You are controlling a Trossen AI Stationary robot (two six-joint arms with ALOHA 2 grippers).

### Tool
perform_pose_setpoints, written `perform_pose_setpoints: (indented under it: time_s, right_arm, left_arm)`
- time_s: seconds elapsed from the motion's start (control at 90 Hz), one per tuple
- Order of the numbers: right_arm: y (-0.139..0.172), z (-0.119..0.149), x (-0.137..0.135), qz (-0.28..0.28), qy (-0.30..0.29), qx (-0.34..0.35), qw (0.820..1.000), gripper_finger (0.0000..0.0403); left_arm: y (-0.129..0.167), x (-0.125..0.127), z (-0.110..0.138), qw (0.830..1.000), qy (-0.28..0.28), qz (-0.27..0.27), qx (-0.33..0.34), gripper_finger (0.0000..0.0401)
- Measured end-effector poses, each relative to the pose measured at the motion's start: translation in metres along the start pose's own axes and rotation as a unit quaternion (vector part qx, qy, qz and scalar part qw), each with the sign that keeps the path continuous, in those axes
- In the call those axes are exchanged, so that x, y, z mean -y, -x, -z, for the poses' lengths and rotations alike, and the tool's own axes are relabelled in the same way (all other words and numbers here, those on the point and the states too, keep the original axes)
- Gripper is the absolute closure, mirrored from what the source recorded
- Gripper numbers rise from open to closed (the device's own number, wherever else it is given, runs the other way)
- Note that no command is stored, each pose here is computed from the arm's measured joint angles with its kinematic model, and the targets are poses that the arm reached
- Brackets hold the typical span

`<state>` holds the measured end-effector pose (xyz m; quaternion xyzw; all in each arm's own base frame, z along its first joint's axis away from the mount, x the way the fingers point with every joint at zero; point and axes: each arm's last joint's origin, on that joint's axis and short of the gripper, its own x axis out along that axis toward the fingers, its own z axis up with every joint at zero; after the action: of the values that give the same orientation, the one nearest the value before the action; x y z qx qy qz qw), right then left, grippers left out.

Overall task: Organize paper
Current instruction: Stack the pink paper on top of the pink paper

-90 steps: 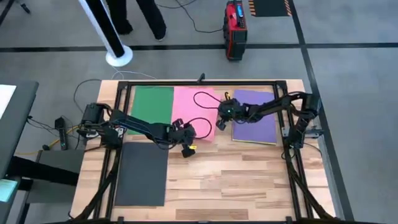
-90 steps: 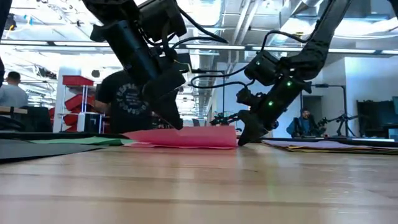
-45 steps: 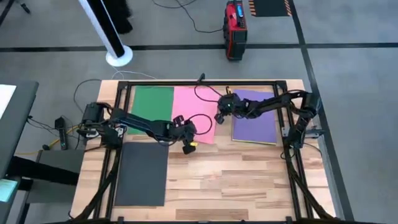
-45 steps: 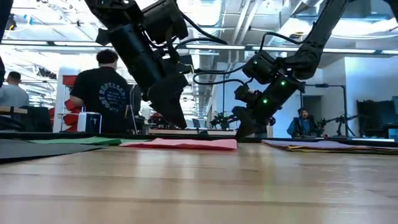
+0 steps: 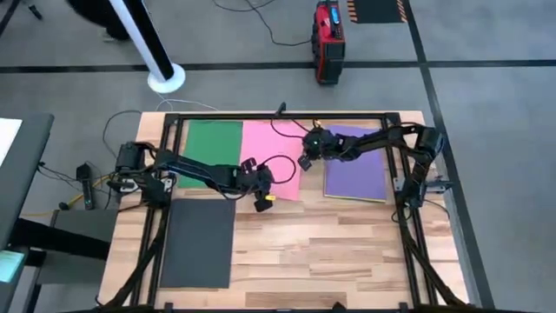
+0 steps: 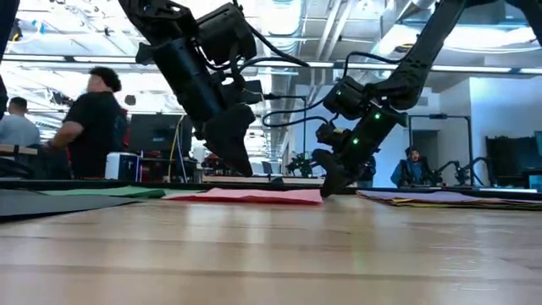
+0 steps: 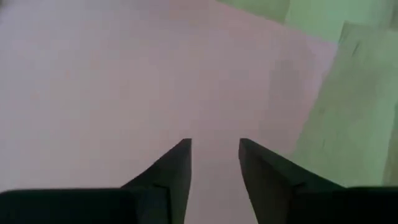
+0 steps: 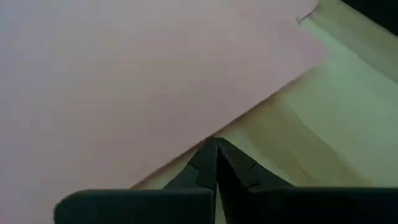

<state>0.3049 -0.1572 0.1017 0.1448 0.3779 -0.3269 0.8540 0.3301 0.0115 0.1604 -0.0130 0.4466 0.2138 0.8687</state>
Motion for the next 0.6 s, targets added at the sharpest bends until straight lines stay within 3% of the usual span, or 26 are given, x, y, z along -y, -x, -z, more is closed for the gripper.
perform_pose_setpoints:
  time_s: [0.256,0.4,0.489,0.6]
  right_arm:
    - [-0.003,-0.023,0.003,0.001,0.002,0.015,1.0,0.0403]
    - [0.013,-0.035,0.005,0.006,0.025,0.019,0.999,0.0403]
    - [0.027,-0.04,0.0,-0.008,0.047,0.027,0.998,0.0403]
    - [0.031,-0.043,-0.02,-0.081,0.081,0.054,0.992,0.0403]
  left_arm:
    - [-0.001,-0.004,0.002,1.0,-0.007,-0.011,-0.013,0.0272]
    - [-0.002,-0.006,0.003,1.0,-0.004,-0.018,-0.021,0.028]
    - [-0.002,-0.006,0.003,1.0,-0.007,-0.017,-0.021,0.0306]
    - [-0.002,-0.006,0.004,0.999,-0.026,-0.009,-0.025,0.0372]
